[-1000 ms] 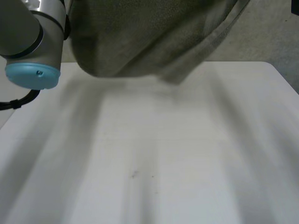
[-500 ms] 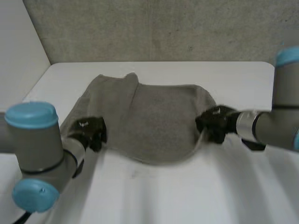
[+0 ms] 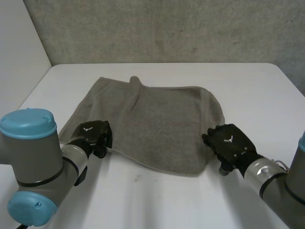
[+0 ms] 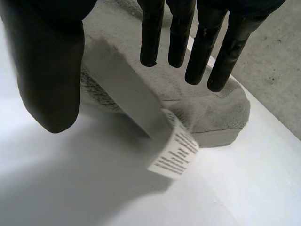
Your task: Fold the towel.
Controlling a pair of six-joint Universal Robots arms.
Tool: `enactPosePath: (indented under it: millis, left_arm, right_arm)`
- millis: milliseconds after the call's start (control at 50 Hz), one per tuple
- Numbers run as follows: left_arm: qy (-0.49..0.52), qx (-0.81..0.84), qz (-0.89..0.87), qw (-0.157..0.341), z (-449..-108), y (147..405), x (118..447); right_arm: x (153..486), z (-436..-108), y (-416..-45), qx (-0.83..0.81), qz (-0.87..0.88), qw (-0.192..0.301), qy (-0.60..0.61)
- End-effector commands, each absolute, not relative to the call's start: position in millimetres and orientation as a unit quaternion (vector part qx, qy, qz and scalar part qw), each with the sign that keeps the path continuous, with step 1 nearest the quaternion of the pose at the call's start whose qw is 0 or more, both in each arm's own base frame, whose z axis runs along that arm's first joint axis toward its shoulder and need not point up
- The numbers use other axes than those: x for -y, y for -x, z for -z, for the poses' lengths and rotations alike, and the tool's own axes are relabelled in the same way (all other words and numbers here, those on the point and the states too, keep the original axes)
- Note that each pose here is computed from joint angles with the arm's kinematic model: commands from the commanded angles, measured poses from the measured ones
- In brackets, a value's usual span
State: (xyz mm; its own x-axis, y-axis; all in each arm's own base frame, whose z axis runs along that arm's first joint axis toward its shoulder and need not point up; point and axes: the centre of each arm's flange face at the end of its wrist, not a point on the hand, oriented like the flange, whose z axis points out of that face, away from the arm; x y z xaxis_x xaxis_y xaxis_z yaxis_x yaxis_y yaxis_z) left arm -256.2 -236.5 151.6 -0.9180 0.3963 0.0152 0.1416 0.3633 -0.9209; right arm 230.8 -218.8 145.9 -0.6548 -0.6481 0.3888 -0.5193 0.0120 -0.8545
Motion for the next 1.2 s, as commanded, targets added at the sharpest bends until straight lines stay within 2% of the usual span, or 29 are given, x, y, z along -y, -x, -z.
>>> enactPosePath:
  millis: [20,340,460,540,580,640,800,980,1100,1160,1200]
  left_arm:
    - [0.165,0.817,-0.540,0.119,-151.2,256.7,236.2]
    - [0.163,0.810,-0.550,0.122,-147.1,258.1,240.0]
    - [0.164,0.806,-0.555,0.122,-145.4,259.0,241.8]
    - [0.166,0.808,-0.553,0.121,-135.9,259.8,243.1]
    - [0.166,0.806,-0.555,0.120,-134.5,260.1,244.2]
    - [0.166,0.803,-0.559,0.121,-130.0,261.4,246.8]
    - [0.173,0.788,-0.579,0.118,-120.4,266.8,257.9]
    - [0.201,0.768,-0.600,0.096,-112.5,270.7,266.6]
    - [0.216,0.757,-0.612,0.080,-113.8,271.2,271.0]
    - [0.217,0.757,-0.613,0.063,-117.2,263.5,275.7]
    - [0.199,0.762,-0.615,0.043,-123.9,244.7,287.3]
  right_arm:
    - [212.8,-139.7,-229.8,-0.678,0.608,0.040,0.411]
    - [213.3,-116.7,-238.3,-0.648,0.600,0.002,0.470]
    - [222.7,-132.9,-231.7,-0.650,0.621,-0.025,0.437]
    - [229.8,-157.6,-226.1,-0.651,0.654,-0.019,0.384]
    - [247.4,-182.2,-207.3,-0.664,0.683,-0.006,0.305]
    - [261.5,-187.7,-189.2,-0.688,0.683,0.013,0.245]
    - [262.4,-187.4,-182.8,-0.720,0.653,0.072,0.222]
    - [267.5,-194.5,-174.8,-0.726,0.656,0.080,0.191]
    - [278.3,-210.8,-155.1,-0.722,0.671,0.077,0.149]
    - [282.8,-214.2,-149.1,-0.720,0.675,0.076,0.139]
    - [285.2,-216.3,-147.5,-0.718,0.678,0.076,0.139]
